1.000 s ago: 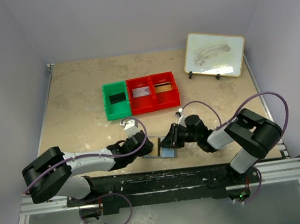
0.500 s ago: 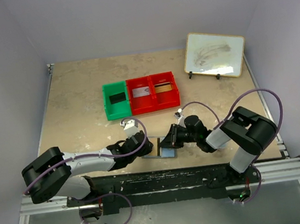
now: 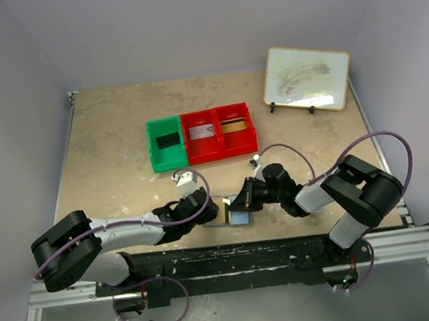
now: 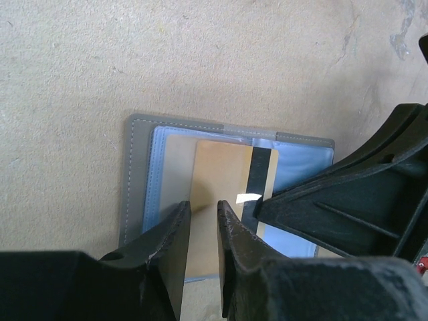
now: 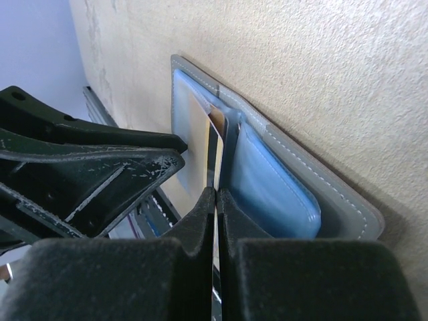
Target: Take the credit cards out of the card holder
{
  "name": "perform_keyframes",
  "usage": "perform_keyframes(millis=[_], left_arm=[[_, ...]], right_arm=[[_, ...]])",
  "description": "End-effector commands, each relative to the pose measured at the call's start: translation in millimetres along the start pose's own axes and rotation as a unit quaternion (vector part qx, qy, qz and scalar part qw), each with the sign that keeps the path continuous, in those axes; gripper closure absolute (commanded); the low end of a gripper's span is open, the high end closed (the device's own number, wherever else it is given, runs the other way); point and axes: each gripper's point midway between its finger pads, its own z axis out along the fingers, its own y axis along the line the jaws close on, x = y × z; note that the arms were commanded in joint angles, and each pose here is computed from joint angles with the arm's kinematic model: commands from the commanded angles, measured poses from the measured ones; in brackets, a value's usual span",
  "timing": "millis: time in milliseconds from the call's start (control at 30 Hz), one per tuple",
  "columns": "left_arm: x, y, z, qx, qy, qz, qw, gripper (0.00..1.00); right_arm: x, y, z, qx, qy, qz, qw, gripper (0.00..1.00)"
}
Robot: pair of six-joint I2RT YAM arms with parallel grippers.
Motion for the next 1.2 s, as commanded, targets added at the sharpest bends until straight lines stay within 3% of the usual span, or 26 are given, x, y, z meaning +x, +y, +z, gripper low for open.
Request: perform_keyframes(millis=[0,667,967,1167], left_arm=[[5.0,13.0,-0.8,-0.023,0.01,0.014,1.0,0.79],[4.1,12.8,-2.3,-0.02,0.008,0.01,1.0,0.8],[4.5,9.4,-1.5,-0.018,0.012,0.017,1.0,0.8],[5.6,9.2,-1.4,-0.015,0.013,0.014,1.0,0.8]], right_arm=[[-1.9,-2.8,-5.0,0.015,-0.011,-0.014,1.0,1.0],[-18.4,-15.5,-21.5,0.091,-0.042,-0.041,0.994,1.0],[-22.4,2.5,-15.1,0.051,-0.042,-0.036,0.997,0.85],[-23.8,9.5,-8.7,0.028,-0.041,-0.033,0.998,0.82]])
